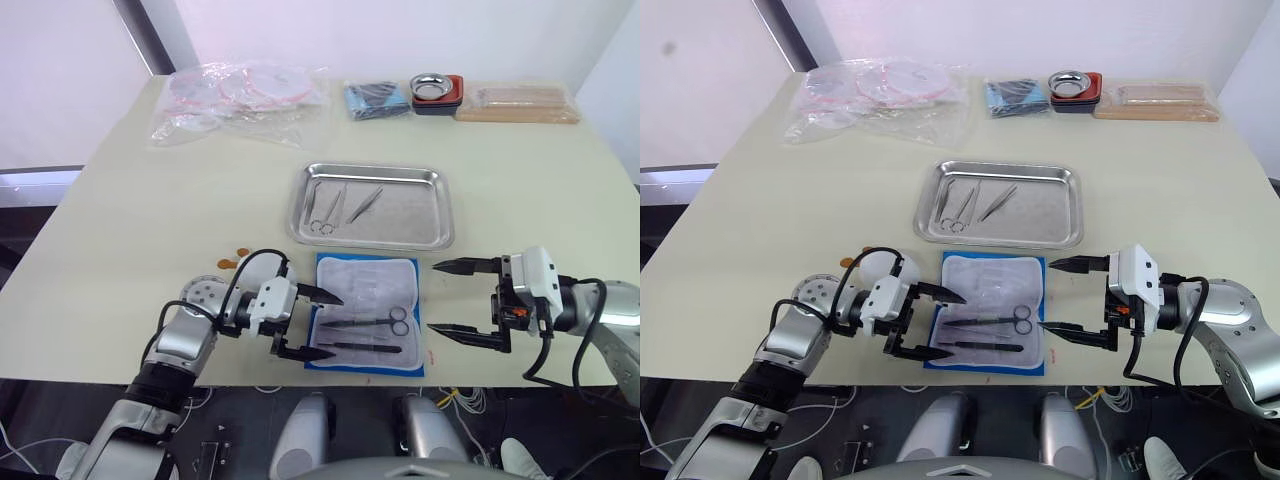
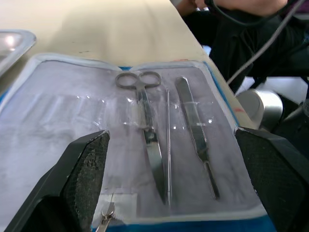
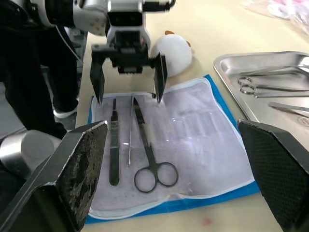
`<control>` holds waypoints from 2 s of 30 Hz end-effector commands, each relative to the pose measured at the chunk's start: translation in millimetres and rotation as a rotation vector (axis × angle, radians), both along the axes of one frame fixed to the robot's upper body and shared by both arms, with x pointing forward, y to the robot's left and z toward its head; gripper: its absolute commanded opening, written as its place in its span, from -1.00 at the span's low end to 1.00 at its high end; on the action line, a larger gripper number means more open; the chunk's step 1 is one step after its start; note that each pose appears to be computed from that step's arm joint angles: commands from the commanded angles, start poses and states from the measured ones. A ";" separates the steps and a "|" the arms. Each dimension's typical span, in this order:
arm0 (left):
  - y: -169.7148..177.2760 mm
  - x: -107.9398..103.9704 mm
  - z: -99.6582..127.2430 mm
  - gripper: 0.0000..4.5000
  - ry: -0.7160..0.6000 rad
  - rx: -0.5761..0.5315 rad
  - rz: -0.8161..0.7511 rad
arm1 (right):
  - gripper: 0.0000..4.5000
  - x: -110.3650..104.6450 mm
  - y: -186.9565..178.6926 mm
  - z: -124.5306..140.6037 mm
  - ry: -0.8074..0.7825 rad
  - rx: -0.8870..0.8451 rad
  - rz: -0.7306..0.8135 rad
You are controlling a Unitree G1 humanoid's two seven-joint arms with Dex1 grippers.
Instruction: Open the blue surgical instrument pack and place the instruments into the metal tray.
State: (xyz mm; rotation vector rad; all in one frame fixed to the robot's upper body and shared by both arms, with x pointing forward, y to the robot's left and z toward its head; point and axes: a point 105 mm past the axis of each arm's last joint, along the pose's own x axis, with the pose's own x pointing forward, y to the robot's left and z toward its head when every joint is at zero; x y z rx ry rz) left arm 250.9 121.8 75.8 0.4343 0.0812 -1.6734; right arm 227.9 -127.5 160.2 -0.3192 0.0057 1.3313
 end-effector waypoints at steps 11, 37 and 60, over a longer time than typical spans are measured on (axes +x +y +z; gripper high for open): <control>2.7 9.2 -22.9 0.95 -0.006 0.078 0.010 | 1.00 -12.5 11.0 17.8 -0.021 -0.013 0.032; 7.4 5.8 -46.2 0.95 0.101 0.130 0.039 | 1.00 35.8 47.9 -58.9 0.009 -0.318 -0.025; 8.0 6.9 -47.9 1.00 0.104 0.148 0.052 | -0.92 31.1 55.8 -88.5 0.055 -0.430 0.090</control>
